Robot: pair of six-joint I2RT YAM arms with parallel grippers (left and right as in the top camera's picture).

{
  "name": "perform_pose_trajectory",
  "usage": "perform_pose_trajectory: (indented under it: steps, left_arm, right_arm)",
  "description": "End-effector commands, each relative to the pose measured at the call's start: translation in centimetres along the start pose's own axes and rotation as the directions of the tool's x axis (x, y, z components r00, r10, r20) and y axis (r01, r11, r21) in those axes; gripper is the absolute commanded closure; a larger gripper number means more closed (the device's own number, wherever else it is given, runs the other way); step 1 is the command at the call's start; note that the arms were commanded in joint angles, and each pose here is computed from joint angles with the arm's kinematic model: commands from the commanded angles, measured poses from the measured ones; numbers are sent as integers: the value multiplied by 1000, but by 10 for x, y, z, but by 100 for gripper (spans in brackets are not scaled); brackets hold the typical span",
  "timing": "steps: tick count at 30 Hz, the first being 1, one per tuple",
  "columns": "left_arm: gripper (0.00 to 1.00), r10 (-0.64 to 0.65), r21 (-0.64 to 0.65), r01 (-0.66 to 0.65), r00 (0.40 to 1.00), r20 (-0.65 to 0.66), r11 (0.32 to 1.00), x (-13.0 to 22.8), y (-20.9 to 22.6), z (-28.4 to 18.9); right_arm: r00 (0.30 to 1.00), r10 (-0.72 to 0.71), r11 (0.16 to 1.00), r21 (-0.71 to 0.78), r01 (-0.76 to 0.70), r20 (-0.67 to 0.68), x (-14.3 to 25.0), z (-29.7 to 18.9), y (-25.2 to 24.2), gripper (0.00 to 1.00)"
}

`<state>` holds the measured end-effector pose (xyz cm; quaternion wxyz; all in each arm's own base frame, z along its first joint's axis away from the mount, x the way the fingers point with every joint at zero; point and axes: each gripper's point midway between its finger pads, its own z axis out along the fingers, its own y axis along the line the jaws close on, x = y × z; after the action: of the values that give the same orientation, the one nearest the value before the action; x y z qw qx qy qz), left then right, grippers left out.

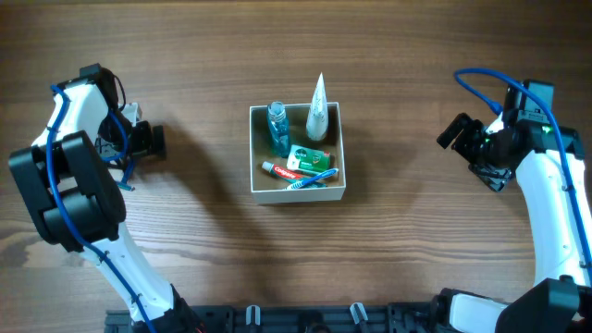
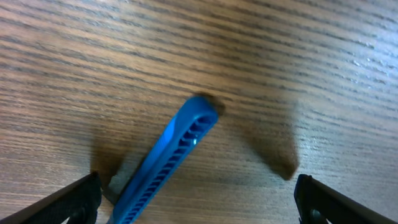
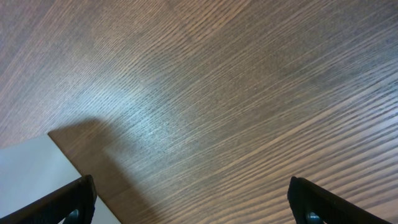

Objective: Pack container
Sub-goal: 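Move the left gripper back and grasp the blue razor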

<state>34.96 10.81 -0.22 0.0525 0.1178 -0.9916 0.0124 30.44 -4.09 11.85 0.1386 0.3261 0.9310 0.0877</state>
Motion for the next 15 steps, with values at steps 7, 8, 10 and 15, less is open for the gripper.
perform_pose_trajectory:
  steps: [7, 8, 10, 15]
  left_arm:
    - [21, -14, 4, 14, 998, -60, 1000, 19, 1, 22]
    - [35, -14, 10, 15, 998, -61, 1000, 19, 0, 22]
    - [55, -14, 10, 15, 998, -61, 1000, 19, 0, 22]
    - [82, -14, 10, 15, 998, -61, 1000, 19, 0, 22]
  right_arm:
    - [1000, -13, 1000, 3, 13, 8, 0, -2, -1, 0]
    - [1000, -13, 1000, 3, 13, 8, 0, -2, -1, 0]
    - [1000, -13, 1000, 3, 13, 8, 0, -2, -1, 0]
    - [1000, -13, 1000, 3, 13, 8, 0, -2, -1, 1]
